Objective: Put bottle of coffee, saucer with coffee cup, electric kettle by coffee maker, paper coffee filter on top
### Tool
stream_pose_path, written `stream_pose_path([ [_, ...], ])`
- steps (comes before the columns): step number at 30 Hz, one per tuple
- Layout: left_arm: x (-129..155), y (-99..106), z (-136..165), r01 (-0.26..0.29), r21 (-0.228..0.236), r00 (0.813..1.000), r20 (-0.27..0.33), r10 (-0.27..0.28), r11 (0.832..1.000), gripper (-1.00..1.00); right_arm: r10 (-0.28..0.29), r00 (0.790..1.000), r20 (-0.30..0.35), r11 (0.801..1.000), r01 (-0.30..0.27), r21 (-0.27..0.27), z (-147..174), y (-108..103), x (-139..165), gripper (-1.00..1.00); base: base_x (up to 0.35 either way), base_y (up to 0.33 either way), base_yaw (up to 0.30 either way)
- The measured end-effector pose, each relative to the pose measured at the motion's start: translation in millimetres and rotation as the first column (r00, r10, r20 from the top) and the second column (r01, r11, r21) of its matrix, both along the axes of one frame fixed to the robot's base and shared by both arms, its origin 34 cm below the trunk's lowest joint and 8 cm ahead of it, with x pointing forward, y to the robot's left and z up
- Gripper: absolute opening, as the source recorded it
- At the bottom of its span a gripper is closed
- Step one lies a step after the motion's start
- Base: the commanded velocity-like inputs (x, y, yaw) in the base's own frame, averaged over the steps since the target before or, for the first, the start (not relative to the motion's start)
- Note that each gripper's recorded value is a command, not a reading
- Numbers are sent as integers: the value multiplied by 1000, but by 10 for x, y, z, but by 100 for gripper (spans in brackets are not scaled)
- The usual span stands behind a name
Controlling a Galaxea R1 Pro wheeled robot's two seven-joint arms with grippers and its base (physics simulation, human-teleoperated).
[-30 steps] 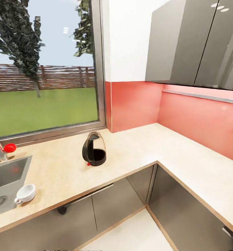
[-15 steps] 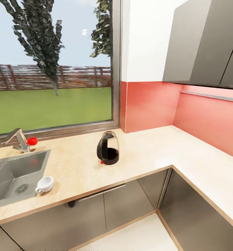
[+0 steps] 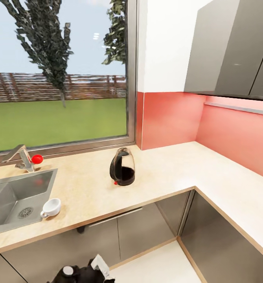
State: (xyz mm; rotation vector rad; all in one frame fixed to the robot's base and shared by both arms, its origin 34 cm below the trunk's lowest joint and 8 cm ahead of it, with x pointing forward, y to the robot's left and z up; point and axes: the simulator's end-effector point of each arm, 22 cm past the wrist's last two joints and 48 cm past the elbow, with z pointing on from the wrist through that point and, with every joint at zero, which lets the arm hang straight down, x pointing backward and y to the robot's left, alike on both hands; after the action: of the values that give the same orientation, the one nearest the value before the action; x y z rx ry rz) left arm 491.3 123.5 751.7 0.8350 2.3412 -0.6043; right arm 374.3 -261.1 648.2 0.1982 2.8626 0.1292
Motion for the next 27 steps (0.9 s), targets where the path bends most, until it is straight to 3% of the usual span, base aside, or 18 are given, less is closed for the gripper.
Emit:
stream_pose_path([
  [3, 394, -299, 619, 146, -148, 987, -48, -155, 978, 100, 0, 1000, 0, 1000, 0, 0, 0, 0, 0, 100, 0, 0, 0],
  [7, 818, -505, 1332, 258, -254, 963, -8, -269, 932, 100, 2, 1000, 0, 1000, -2, 0, 0, 0, 0, 100, 0, 0, 0],
  [10, 983, -591, 1755, 293, -325, 949, -12, -314, 899, 100, 3, 1000, 0, 1000, -3, 0, 0, 3, -1, 100, 0, 0, 0],
  [11, 1012, -654, 1997, 296, -388, 941, -37, -336, 873, 100, 3, 1000, 0, 1000, -3, 0, 0, 8, 0, 100, 0, 0, 0],
  [13, 1076, -710, 2250, 303, -437, 934, -38, -354, 847, 100, 4, 1000, 0, 1000, -4, 1, 0, 11, -1, 100, 0, 0, 0],
  [14, 1207, -747, 2513, 310, -467, 935, -9, -356, 828, 100, 3, 1000, 0, 1000, -3, 1, 0, 11, 0, 100, 0, 0, 0],
  [16, 1353, -774, 2762, 300, -496, 940, 9, -341, 815, 100, 4, 1000, 0, 1000, -4, 1, 0, 12, -1, 100, 0, 0, 0],
  [20, 1592, -753, 3115, 265, -518, 955, 26, -295, 813, 100, 4, 1000, 0, 1000, -4, 1, 0, 12, -1, 100, 0, 0, 0],
  [24, 1784, -620, 3339, 269, -482, 962, 96, -255, 834, 100, 3, 1000, 1, 1000, -3, 5, 1, 39, 3, 100, 0, 0, 0],
  [27, 1948, -393, 3373, 235, -428, 971, 141, -193, 872, 100, 1, 1000, 5, 1000, -2, 12, 6, 84, 20, 100, 0, 0, 0],
])
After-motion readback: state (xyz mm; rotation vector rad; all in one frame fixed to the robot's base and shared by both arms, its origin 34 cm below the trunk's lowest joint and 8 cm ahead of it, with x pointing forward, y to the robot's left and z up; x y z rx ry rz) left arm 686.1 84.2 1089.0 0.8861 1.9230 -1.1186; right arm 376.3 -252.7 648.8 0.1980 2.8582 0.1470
